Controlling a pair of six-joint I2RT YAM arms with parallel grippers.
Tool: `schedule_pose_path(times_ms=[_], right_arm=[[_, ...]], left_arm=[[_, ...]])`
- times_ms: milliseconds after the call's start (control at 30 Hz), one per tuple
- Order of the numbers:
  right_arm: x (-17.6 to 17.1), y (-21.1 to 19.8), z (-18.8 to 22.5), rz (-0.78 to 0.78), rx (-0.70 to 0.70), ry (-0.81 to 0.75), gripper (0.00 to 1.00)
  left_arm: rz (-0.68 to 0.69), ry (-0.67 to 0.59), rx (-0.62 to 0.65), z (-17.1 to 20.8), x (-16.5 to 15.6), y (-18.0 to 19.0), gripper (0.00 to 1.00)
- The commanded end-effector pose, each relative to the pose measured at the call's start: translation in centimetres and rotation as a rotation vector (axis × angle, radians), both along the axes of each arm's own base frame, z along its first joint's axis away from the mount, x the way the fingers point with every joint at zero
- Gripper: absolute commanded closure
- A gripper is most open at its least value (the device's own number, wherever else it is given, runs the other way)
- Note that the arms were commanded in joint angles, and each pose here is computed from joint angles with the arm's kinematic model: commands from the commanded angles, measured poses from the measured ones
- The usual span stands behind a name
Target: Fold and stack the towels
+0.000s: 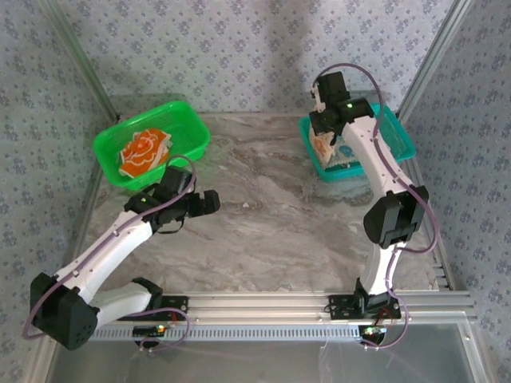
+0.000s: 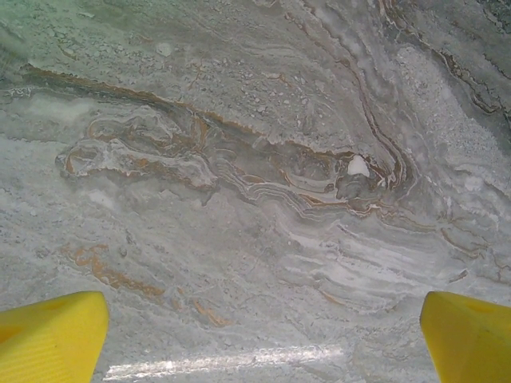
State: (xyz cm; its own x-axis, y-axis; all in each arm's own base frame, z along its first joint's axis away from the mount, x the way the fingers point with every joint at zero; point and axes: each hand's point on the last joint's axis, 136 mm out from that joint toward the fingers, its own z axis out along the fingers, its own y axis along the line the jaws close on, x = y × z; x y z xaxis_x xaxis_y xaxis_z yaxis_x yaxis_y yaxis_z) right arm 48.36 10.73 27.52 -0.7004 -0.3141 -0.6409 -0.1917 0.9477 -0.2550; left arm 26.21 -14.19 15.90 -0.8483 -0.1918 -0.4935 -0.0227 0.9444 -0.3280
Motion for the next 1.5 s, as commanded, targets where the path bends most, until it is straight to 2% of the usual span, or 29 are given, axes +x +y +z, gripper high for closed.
schedule_pose_path(times_ms=[0, 233, 467, 733, 967, 1467], right_arm=[[0.2, 1.8, 0.8, 0.015, 0.006, -0.020, 1.00], [0.2, 2.4, 0.0, 0.019, 0.010, 0.009, 1.00], [0.6, 0.0, -0.9, -0.021, 0.021, 0.033, 1.00], [1.5, -4.9, -3.2, -0.085, -0.027, 0.072, 1.00], [2.7, -9.7, -5.4, -0.170, 0.006, 0.099, 1.00], [5.7, -19.9, -11.0, -0.355, -0.025, 0.148, 1.00]], left_arm=[[0.002, -0.010, -0.028, 0.3, 0.2, -0.3, 0.00], [0.003, -0.009, -0.026, 0.1, 0.1, -0.1, 0.00], [0.009, -0.008, -0.025, 0.1, 0.3, 0.0, 0.00], [0.015, -0.003, -0.018, 0.3, 0.8, -0.1, 0.00], [0.021, 0.004, -0.005, 0.5, 1.4, -0.2, 0.00], [0.042, 0.025, 0.034, 0.9, 2.0, 0.1, 0.00]])
